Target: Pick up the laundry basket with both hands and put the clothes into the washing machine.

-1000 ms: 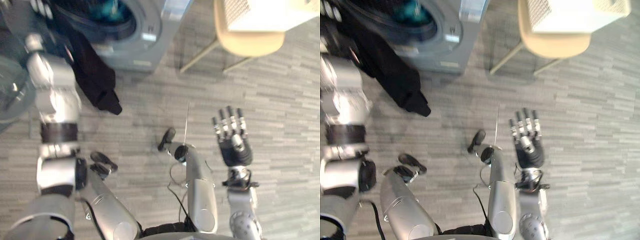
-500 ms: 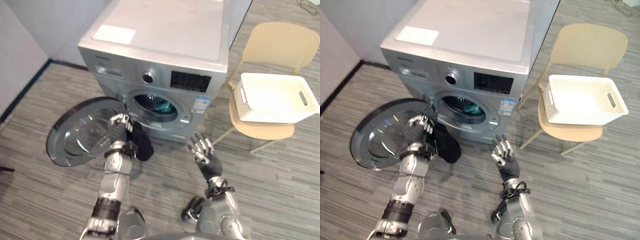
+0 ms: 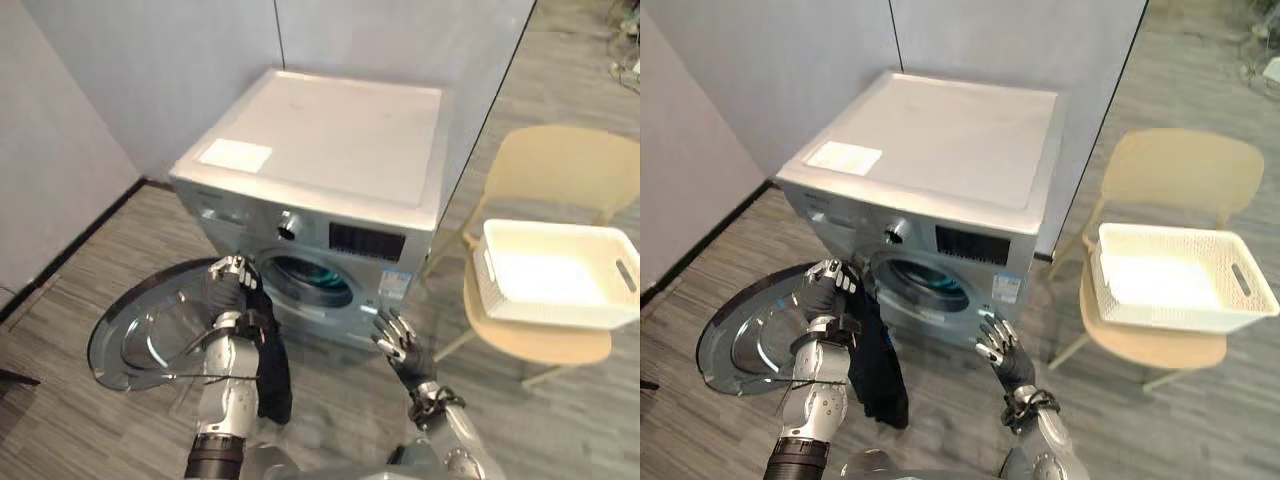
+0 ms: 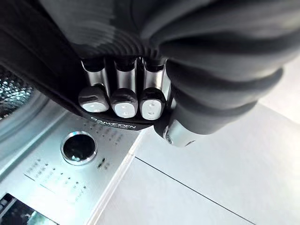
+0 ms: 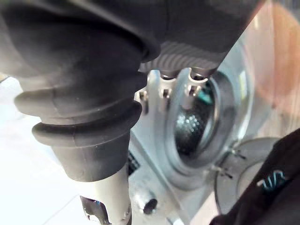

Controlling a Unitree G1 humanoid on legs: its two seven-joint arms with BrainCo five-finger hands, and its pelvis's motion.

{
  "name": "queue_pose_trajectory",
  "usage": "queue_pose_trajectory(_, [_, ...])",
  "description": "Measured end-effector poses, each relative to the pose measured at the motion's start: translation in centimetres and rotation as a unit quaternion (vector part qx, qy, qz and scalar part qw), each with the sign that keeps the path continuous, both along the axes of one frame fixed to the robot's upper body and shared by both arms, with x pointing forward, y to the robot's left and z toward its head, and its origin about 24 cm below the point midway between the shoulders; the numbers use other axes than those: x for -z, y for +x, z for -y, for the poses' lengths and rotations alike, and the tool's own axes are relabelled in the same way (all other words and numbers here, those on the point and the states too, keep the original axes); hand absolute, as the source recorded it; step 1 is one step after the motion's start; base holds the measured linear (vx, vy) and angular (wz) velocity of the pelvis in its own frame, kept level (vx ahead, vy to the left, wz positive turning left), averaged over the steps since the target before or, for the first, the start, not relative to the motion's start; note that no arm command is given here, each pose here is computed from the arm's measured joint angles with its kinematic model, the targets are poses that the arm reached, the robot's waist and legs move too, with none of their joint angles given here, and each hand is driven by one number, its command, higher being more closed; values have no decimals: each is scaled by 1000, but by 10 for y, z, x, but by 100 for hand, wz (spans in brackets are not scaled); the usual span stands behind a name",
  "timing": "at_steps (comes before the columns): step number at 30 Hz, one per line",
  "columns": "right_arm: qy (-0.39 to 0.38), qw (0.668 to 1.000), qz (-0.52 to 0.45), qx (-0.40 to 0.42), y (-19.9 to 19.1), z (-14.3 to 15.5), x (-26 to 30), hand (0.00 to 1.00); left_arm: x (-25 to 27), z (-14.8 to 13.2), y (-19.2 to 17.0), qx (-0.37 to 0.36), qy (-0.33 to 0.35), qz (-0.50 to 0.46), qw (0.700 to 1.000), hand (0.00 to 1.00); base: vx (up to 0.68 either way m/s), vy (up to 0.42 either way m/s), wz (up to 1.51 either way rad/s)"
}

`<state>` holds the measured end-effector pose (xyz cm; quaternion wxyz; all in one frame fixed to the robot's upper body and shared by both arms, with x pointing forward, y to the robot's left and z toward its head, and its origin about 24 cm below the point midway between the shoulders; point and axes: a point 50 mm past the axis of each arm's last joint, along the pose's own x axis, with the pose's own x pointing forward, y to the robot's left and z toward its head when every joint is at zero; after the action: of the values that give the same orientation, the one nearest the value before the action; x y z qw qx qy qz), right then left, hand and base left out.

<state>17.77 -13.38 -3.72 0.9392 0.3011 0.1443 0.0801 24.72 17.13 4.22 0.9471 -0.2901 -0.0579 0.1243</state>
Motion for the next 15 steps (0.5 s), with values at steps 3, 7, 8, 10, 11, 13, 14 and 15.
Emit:
queue_pose_trajectory(3, [-8,1000,3,9,2,7,-1,0,-8,0,0,3,1,19,1000,100,228,-76,-7])
queue_pose_trajectory(7, [-5,1000,2,8,2,6,0,0,-2,0,-5,14,3,11,1000,100,215,106,-7])
queue_pose_trajectory(8, [-5,1000,1,8,2,6,0,0,0,0,-7,15,4,6,1000,100,271,354,-24])
queue_pose_trajectory(10, [6,1000,-14,12,-1,1,6,0,13,-4,-19,16,12,-24,1000,100,264,414,-48])
queue_pose_trajectory(11, [22,999,-18,16,-2,-7,7,0,18,-8,-21,19,21,-37,999,100,240,346,-44])
queue_pose_trajectory(13, [49,998,-32,19,-7,-21,9,0,29,-13,-30,25,33,-62,997,100,177,266,-67])
queue_pose_trajectory(14, [51,998,-31,12,-7,-25,9,0,31,-15,-34,23,36,-68,997,100,103,283,-131])
queue_pose_trajectory(15, [55,998,-24,-10,-3,-33,6,0,37,-22,-41,14,38,-80,996,100,31,247,-140])
